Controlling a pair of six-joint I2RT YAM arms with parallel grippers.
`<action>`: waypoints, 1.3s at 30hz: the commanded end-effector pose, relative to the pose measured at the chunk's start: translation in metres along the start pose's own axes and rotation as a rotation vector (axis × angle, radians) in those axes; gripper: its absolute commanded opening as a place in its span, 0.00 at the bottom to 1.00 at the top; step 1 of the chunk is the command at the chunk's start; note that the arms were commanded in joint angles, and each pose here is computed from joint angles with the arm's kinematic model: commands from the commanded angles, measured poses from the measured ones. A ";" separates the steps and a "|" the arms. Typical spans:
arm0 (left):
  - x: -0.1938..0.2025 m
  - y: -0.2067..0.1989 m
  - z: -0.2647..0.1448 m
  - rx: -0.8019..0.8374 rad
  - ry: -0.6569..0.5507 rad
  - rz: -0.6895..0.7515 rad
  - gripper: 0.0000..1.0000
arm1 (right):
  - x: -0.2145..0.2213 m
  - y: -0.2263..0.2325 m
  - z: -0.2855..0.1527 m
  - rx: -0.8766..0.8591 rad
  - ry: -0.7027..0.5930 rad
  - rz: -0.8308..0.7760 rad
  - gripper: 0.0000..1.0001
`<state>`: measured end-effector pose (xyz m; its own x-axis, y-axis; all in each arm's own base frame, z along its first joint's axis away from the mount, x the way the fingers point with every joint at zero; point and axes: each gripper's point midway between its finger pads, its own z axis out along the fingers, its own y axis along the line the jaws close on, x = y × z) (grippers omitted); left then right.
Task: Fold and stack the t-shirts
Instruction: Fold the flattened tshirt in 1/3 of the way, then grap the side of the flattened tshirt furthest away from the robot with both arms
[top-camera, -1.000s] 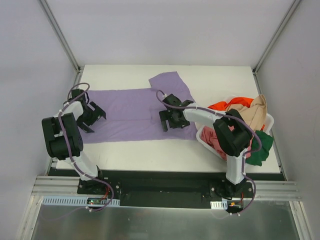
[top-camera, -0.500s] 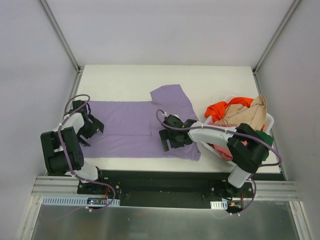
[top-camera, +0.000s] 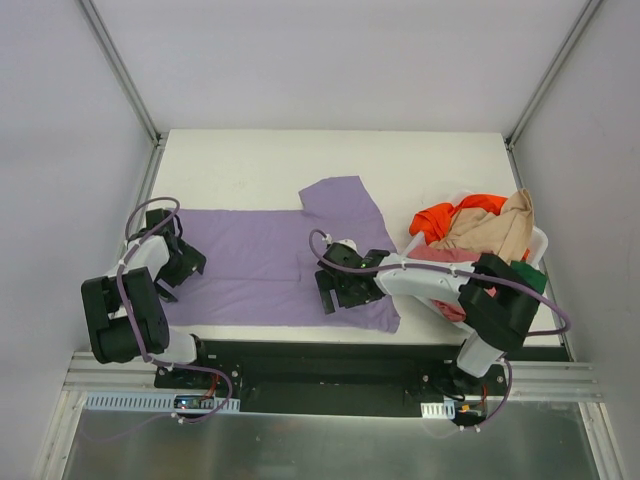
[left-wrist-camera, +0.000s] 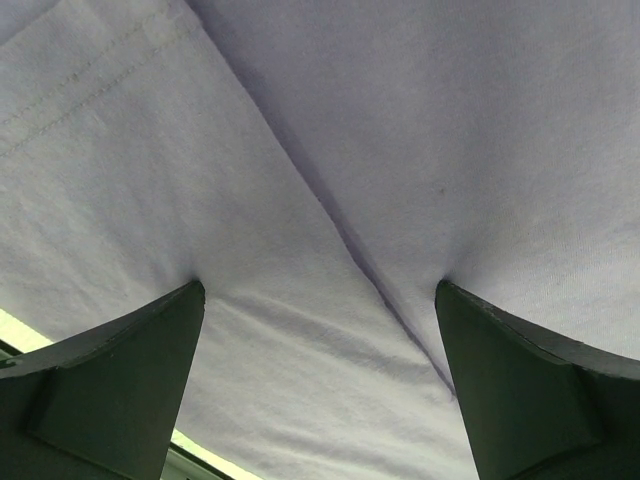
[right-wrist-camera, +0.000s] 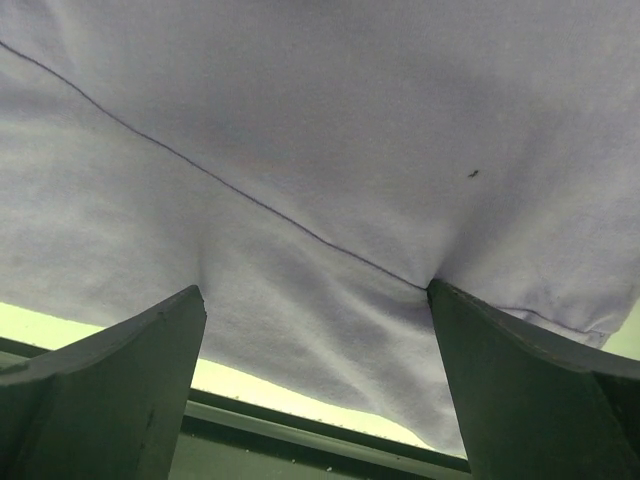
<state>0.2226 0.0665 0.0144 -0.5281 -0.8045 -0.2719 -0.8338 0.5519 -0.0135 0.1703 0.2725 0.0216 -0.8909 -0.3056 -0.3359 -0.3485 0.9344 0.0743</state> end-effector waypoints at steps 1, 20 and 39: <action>0.004 0.021 -0.003 -0.076 -0.013 -0.031 0.99 | 0.016 -0.002 -0.012 0.008 0.039 0.029 0.96; -0.025 -0.017 -0.049 0.124 -0.090 -0.093 0.99 | -0.062 -0.006 -0.080 0.031 -0.223 -0.020 0.96; -0.178 -0.089 -0.057 0.078 -0.174 -0.002 0.99 | -0.293 -0.074 -0.061 0.014 -0.400 0.099 0.96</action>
<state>0.3782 0.1306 0.1285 -0.4095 -0.7929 -0.4513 -0.8190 0.5374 -0.2010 0.4063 0.2763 0.1739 -0.7273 -0.1247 -0.6749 -0.2363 0.9687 0.0756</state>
